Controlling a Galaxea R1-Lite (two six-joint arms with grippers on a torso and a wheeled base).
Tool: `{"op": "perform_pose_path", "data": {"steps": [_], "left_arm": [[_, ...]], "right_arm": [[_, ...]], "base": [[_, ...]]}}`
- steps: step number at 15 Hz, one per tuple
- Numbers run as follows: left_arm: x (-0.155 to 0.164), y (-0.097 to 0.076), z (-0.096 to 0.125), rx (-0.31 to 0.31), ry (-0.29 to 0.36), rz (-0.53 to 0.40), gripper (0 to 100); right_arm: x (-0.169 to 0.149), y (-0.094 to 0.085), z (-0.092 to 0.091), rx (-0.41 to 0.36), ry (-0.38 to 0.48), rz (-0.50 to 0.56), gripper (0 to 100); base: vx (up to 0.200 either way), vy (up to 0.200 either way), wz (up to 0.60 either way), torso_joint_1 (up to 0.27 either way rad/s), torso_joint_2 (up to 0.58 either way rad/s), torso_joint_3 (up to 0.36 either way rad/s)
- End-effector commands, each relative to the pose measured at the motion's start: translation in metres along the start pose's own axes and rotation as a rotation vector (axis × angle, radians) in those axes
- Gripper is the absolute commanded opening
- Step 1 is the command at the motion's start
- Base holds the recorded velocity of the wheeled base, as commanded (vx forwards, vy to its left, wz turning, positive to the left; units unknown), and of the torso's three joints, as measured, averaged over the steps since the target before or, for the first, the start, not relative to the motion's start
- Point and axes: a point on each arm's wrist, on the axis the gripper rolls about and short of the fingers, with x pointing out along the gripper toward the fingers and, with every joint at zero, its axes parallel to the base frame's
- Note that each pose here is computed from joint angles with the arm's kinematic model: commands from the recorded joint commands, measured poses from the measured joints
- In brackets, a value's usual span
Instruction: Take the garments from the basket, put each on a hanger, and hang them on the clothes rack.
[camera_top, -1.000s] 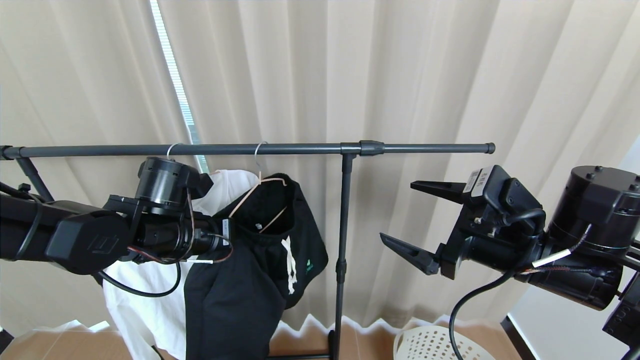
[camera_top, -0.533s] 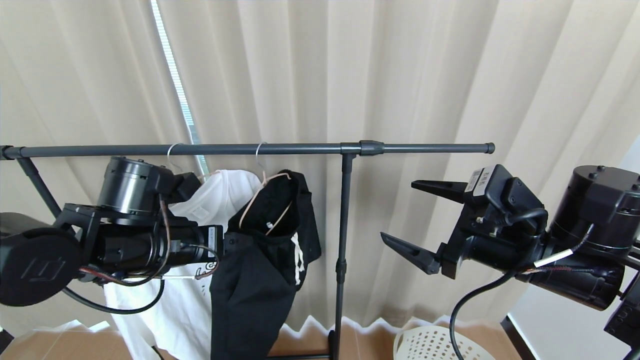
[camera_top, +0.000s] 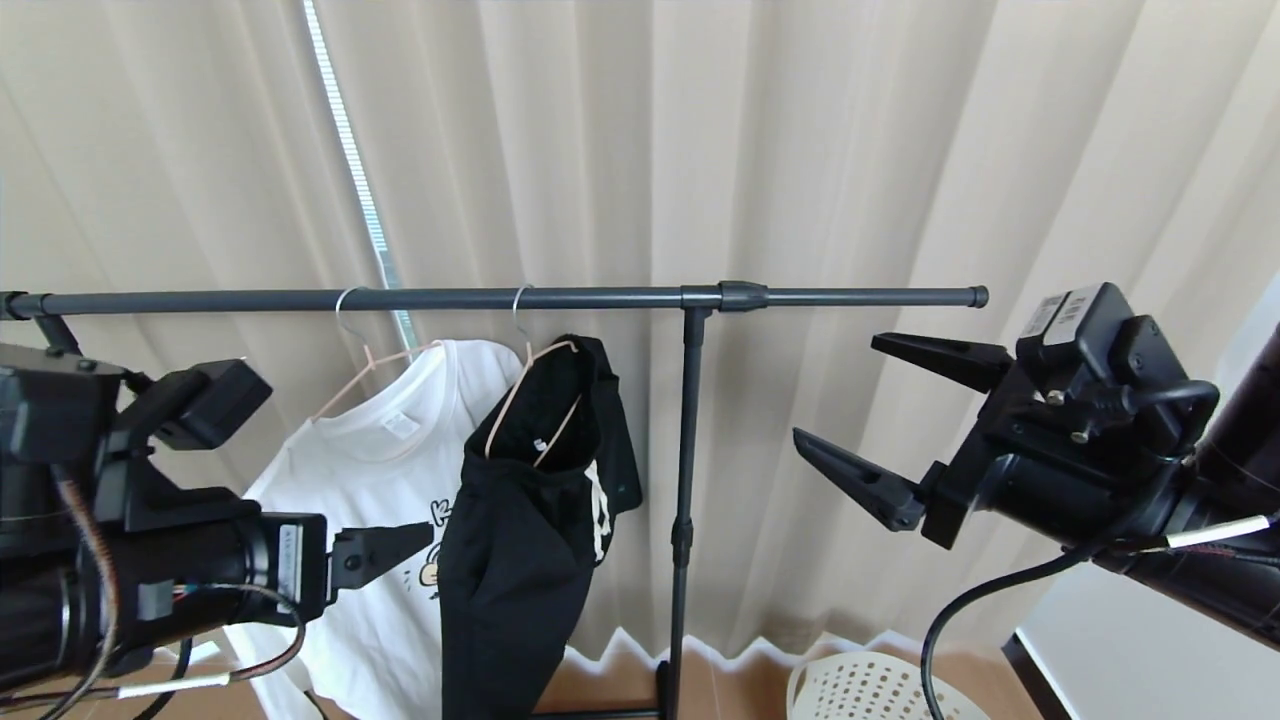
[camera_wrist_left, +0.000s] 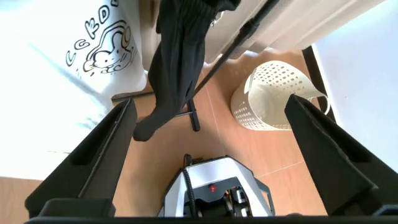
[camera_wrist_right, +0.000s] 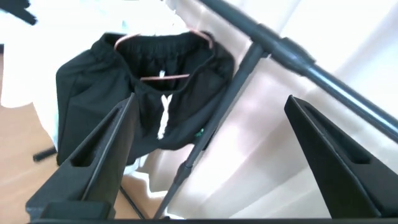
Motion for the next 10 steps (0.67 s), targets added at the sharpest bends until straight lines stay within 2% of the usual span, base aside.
{"op": "perform_pose_path", "data": {"steps": [1,2,4,5,7,8,10], "left_arm": [[-0.034,0.002,-0.022,0.03,-0.063,-0.034,100],[-0.037,0.002,-0.028,0.039,-0.066,-0.038,100],[-0.051,0.009,-0.071,0.08,-0.067,-0.002,100],[-0.053,0.011,-0.078,0.085,-0.07,0.008,100],[-0.063,0.026,-0.12,0.093,-0.081,0.02,100],[-0.063,0.031,-0.133,0.092,-0.077,0.023,100],[-0.065,0.038,-0.154,0.089,-0.08,0.03,100]], "right_arm": [[-0.028,0.001,0.01,-0.007,-0.045,-0.041,100],[-0.035,0.002,0.011,-0.008,-0.048,-0.058,100],[-0.073,0.016,-0.009,0.0,0.036,-0.098,100],[-0.079,0.02,-0.016,0.005,0.066,-0.098,100],[-0.116,0.036,-0.053,0.055,0.181,-0.102,100],[-0.128,0.04,-0.062,0.092,0.191,-0.103,100],[-0.141,0.042,-0.065,0.146,0.173,-0.116,100]], "base": [[0.0,0.0,0.0,0.0,0.0,0.0],[0.0,0.0,0.0,0.0,0.0,0.0],[0.0,0.0,0.0,0.0,0.0,0.0],[0.0,0.0,0.0,0.0,0.0,0.0],[0.0,0.0,0.0,0.0,0.0,0.0],[0.0,0.0,0.0,0.0,0.0,0.0],[0.0,0.0,0.0,0.0,0.0,0.0]]}}
